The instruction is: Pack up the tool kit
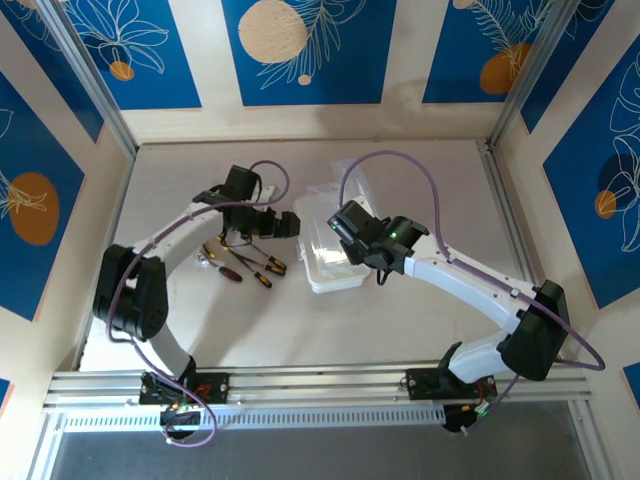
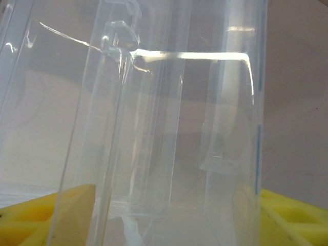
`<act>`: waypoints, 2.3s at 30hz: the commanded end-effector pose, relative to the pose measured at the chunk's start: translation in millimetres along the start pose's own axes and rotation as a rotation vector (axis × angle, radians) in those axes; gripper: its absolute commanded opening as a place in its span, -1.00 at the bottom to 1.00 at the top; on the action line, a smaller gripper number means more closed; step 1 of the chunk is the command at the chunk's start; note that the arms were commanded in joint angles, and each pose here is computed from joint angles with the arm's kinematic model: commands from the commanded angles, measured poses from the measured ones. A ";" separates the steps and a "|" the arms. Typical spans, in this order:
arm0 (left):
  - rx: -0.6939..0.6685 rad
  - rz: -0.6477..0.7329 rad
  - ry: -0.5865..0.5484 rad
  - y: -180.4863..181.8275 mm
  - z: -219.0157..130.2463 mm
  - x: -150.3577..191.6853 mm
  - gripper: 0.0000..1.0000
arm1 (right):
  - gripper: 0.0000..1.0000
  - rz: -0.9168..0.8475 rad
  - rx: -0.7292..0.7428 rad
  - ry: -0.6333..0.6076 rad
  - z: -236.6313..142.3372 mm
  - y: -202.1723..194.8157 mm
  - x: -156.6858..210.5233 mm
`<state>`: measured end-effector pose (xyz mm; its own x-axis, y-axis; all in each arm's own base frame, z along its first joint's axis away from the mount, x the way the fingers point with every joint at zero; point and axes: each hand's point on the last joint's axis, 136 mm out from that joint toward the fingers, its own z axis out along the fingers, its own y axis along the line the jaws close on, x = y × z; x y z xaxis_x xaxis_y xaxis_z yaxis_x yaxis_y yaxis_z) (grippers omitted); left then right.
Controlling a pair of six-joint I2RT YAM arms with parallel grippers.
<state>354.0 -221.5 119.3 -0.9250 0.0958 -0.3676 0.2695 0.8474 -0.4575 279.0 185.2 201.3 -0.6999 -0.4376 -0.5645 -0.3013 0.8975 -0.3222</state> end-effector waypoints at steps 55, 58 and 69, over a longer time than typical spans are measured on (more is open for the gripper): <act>-0.010 0.050 0.126 -7.5 80.8 0.9 0.99 | 0.02 0.663 -0.175 0.132 42.4 -97.7 100.5; 0.004 0.061 0.128 -14.6 87.5 -4.8 1.00 | 0.03 0.669 -0.168 0.130 38.7 -100.6 102.8; 0.066 0.088 0.132 -54.9 103.9 -16.8 0.99 | 0.06 0.663 -0.168 0.071 16.0 -114.5 88.1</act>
<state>391.9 -307.8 60.0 -0.9200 0.2242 -0.3214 0.3547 0.8252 -0.4396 262.8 38.9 159.4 -0.8201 0.2126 -0.5312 0.1410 0.9749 0.1726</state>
